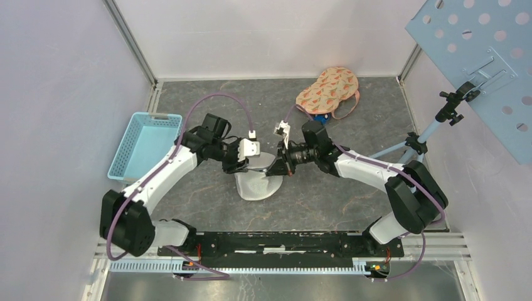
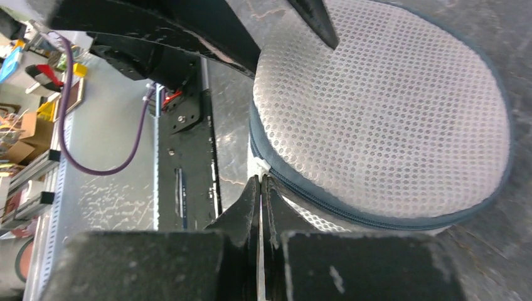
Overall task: Unzip the laundry bag and remove the bra
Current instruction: Unzip the laundry bag at the center of the board.
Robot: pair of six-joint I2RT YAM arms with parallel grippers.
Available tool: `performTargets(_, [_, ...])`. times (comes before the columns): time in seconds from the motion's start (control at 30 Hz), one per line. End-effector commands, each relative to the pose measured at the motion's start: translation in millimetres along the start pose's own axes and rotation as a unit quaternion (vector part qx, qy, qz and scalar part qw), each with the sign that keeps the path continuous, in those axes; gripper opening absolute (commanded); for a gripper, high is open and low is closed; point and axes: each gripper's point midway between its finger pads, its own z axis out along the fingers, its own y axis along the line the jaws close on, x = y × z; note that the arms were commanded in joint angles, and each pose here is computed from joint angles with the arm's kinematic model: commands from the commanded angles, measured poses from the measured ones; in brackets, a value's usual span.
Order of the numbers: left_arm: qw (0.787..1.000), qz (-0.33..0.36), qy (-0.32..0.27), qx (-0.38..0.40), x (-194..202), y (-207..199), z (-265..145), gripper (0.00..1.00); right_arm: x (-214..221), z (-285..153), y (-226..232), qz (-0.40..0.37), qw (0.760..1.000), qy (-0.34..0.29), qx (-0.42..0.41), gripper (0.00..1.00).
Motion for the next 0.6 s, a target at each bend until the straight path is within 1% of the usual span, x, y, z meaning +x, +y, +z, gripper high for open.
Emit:
performTargets(0.0, [0.997, -0.047, -0.053, -0.001, -28, -23, -26, 0.56, -10, 6, 22, -0.021, 0.999, -0.012, -0.037, 0.0])
performTargets(0.1, [0.994, -0.078, -0.075, -0.003, -41, -34, -35, 0.61, -7, 9, 27, -0.021, 0.999, -0.013, -0.042, 0.0])
performTargets(0.27, [0.992, -0.096, -0.07, -0.03, -46, -35, -35, 0.63, -6, 14, 33, -0.02, 0.999, -0.014, -0.049, 0.0])
performTargets(0.43, [0.992, -0.108, -0.066, -0.012, -50, -38, -22, 0.66, -7, 18, 33, -0.019, 0.998, -0.012, -0.05, 0.0])
performTargets(0.5, [0.992, -0.112, -0.059, 0.001, -49, -41, -15, 0.65, -9, 18, 33, -0.019, 0.998, -0.013, -0.051, 0.0])
performTargets(0.57, [0.992, -0.117, -0.05, 0.009, -46, -42, -8, 0.61, -10, 18, 35, -0.022, 0.998, -0.014, -0.053, 0.0])
